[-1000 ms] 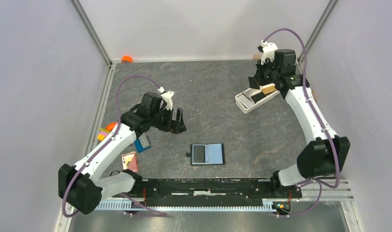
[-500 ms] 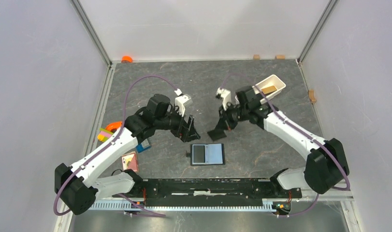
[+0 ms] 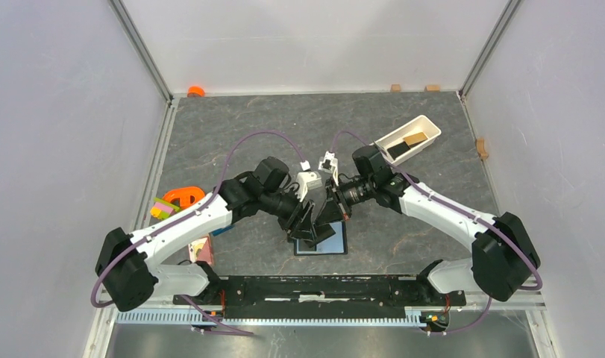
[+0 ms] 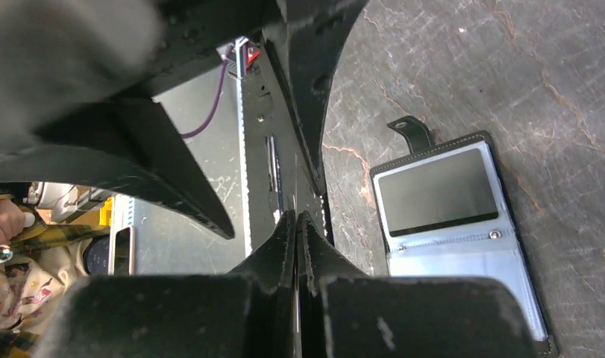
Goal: Put the credit cards into the card holder
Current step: Insert the credit card into the card holder.
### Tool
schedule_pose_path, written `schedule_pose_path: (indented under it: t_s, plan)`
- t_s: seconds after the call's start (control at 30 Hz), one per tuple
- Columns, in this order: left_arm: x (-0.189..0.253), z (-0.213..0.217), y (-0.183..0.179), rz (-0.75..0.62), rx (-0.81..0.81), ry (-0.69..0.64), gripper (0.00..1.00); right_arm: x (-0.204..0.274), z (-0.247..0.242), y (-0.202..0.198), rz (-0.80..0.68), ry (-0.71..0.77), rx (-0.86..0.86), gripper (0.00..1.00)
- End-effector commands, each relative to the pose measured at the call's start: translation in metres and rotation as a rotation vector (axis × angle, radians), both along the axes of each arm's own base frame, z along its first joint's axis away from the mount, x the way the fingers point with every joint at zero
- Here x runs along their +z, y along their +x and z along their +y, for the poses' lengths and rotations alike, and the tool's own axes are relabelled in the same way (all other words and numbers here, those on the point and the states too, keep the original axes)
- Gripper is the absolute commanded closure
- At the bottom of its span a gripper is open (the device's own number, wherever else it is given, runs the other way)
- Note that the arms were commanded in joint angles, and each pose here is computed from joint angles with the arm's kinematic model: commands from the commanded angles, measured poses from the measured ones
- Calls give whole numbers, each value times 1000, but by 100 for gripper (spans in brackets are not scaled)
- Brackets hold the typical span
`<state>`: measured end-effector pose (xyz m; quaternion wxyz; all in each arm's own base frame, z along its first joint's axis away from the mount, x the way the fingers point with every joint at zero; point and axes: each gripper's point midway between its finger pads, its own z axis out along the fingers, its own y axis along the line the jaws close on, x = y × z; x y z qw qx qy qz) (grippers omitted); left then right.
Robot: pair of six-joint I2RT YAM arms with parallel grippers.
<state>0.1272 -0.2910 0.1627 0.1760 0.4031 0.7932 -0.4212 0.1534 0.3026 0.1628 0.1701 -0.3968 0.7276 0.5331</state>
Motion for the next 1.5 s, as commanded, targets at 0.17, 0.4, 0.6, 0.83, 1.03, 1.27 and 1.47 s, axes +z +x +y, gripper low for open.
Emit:
schedule_pose_path:
  t_s: [0.17,0.4,0.6,0.83,1.03,1.27,1.47]
  plan:
    - [-1,-3,-9,-11,-69,-5,66,27,6,-9,-35,99,67,100]
    - [-6,-8,-22,42,-111,-2,81,30,6,-10,-40,105,72,100]
    - [-4,-12,-21,107,-18,-17,98,17,2,0,-58,45,11,79]
    - [-24,-20,-1,221,318,-116,98,-30,-41,54,-80,-161,-342,36]
    - [-59,-17,17,348,587,-151,98,-84,-79,56,-53,-329,-563,41]
    - [-83,-17,25,388,670,-115,98,-111,-80,35,26,-296,-616,47]
    - [-100,-8,27,390,724,-66,98,-117,-72,27,62,-270,-611,53]
